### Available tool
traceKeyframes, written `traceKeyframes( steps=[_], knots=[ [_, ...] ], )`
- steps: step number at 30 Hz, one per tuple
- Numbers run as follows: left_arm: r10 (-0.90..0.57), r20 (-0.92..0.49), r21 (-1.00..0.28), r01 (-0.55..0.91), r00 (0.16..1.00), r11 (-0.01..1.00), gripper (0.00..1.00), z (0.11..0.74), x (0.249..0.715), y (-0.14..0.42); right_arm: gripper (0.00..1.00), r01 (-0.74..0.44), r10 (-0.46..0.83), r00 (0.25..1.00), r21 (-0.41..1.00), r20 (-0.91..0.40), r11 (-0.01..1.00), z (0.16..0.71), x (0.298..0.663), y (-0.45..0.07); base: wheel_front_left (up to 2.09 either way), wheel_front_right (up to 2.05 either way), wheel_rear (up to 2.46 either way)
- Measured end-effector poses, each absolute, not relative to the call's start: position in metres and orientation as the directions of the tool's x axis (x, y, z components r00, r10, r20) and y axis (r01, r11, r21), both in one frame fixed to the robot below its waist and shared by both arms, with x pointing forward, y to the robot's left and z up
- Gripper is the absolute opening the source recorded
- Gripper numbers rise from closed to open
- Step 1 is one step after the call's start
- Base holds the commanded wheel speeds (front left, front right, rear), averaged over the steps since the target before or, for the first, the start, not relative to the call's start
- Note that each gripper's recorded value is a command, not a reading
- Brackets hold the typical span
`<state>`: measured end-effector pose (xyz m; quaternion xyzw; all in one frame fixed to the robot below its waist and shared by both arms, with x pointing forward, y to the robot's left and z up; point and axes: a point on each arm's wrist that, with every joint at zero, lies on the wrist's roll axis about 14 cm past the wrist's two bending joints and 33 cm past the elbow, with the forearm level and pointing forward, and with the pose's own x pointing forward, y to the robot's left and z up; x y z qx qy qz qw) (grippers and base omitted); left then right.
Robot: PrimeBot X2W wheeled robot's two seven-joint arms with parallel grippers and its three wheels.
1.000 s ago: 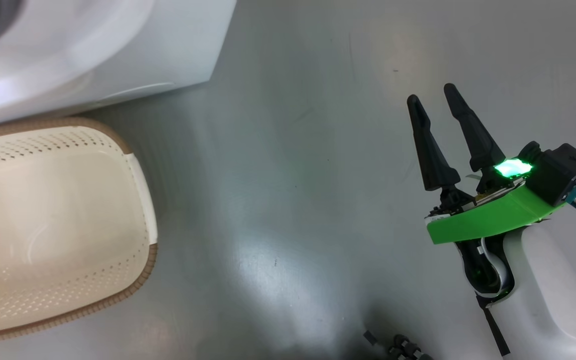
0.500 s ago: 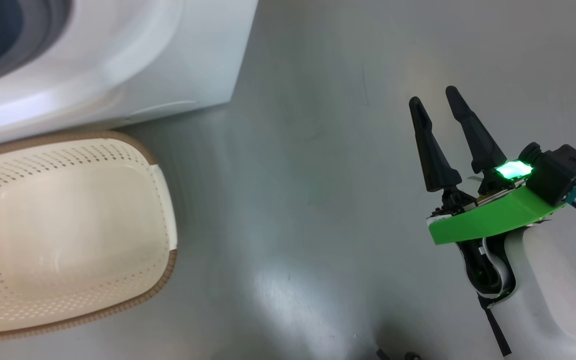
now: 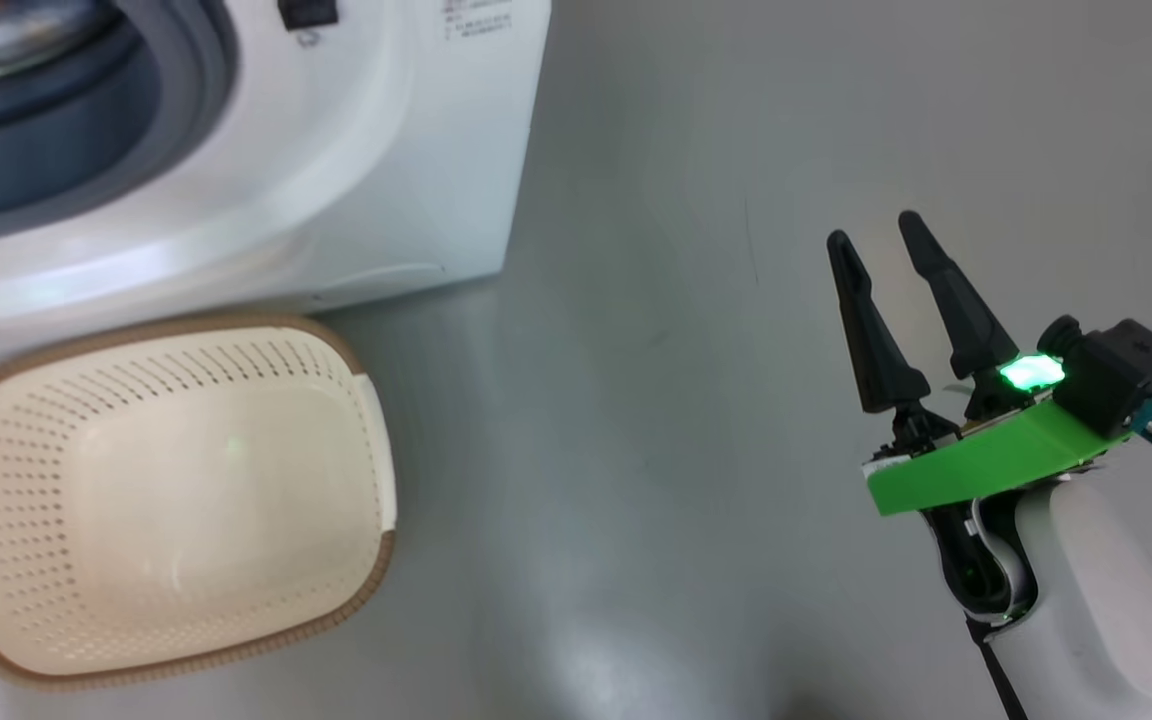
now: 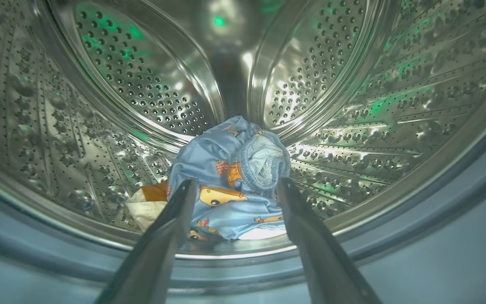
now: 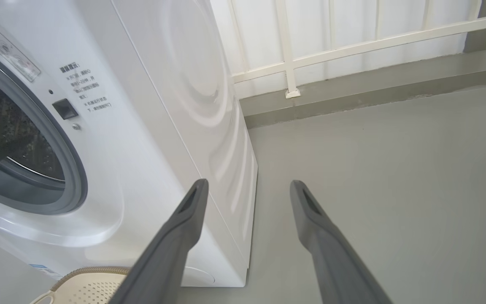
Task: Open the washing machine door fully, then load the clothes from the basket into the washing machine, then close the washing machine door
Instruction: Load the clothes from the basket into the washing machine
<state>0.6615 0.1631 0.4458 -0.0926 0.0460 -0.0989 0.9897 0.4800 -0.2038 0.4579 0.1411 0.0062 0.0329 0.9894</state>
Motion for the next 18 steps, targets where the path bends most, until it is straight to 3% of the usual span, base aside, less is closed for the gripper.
traceKeyframes(
  steps=[18],
  knots=[
    [-0.158,-0.001,-0.2,0.155,0.987,0.967,1.0,0.483,0.55,0.176,1.0,-0.116,0.095,0.991,0.264,0.094,0.957,0.508,0.453,-0.199,0.0,0.0,0.0]
  ],
)
